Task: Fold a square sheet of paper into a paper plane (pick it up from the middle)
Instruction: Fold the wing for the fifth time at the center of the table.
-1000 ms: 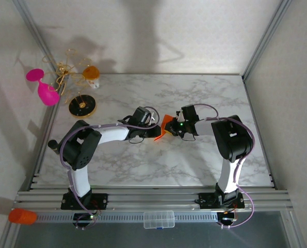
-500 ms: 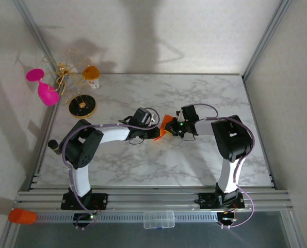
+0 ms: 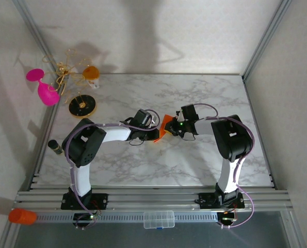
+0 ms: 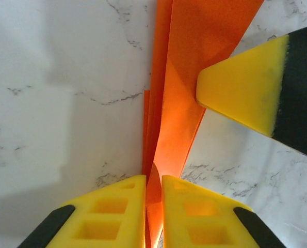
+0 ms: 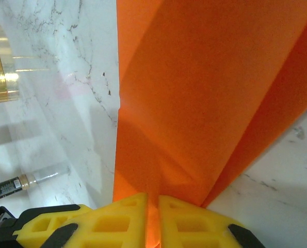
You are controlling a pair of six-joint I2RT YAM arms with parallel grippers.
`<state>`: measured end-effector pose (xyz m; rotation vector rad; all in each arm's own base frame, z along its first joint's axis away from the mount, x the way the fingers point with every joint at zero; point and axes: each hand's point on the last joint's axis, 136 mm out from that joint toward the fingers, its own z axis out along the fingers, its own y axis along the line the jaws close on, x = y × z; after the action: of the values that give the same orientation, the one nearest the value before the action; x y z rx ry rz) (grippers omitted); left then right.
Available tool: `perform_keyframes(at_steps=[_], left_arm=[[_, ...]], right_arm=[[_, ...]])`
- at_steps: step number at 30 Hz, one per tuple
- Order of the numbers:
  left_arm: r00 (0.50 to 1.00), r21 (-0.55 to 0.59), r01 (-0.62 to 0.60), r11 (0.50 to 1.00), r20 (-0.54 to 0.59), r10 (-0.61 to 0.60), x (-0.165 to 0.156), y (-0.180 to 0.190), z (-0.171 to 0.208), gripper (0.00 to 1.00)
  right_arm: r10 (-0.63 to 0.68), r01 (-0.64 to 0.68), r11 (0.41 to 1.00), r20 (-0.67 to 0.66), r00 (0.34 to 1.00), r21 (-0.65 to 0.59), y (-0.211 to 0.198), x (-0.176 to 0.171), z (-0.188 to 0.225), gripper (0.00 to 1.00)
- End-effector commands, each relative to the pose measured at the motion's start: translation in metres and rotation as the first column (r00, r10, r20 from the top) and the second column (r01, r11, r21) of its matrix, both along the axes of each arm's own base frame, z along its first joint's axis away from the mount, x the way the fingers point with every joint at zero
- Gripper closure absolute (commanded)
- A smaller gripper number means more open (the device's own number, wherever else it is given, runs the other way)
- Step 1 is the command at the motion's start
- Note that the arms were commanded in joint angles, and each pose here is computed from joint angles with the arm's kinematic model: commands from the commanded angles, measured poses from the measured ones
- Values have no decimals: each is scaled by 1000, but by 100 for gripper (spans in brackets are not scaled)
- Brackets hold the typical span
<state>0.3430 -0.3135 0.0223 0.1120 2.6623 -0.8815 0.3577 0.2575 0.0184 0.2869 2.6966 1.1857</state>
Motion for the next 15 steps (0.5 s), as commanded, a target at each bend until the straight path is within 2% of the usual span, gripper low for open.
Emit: perform_keyframes(at_steps=[1,5,7,9,12,15], left_arm=[[998,33,8,999,-57,-6,-12,5,-17,84],[999,49,-3,999,-32,5,-7,7,-8,79],[1000,68,-27,997,14,26,2,11,7,73],[997,74,-53,996,64,48,9,15,25,71],[991,29,-67,997,115,63,16,11,49,69],[993,-42,-50,998,108,54,15,-1,58,71]], right_arm=[[-21,14,988,-46,999,-152,-14,-9,-53,85],[-21,13,988,-51,998,-154,-14,-9,-55,85],[-20,12,988,-53,998,-157,-14,-10,-55,85],[-19,10,987,-55,998,-160,-15,-10,-55,85],[-18,8,987,-54,998,-162,-15,-10,-55,85],[-19,10,987,-54,998,-163,-15,-9,-55,85]])
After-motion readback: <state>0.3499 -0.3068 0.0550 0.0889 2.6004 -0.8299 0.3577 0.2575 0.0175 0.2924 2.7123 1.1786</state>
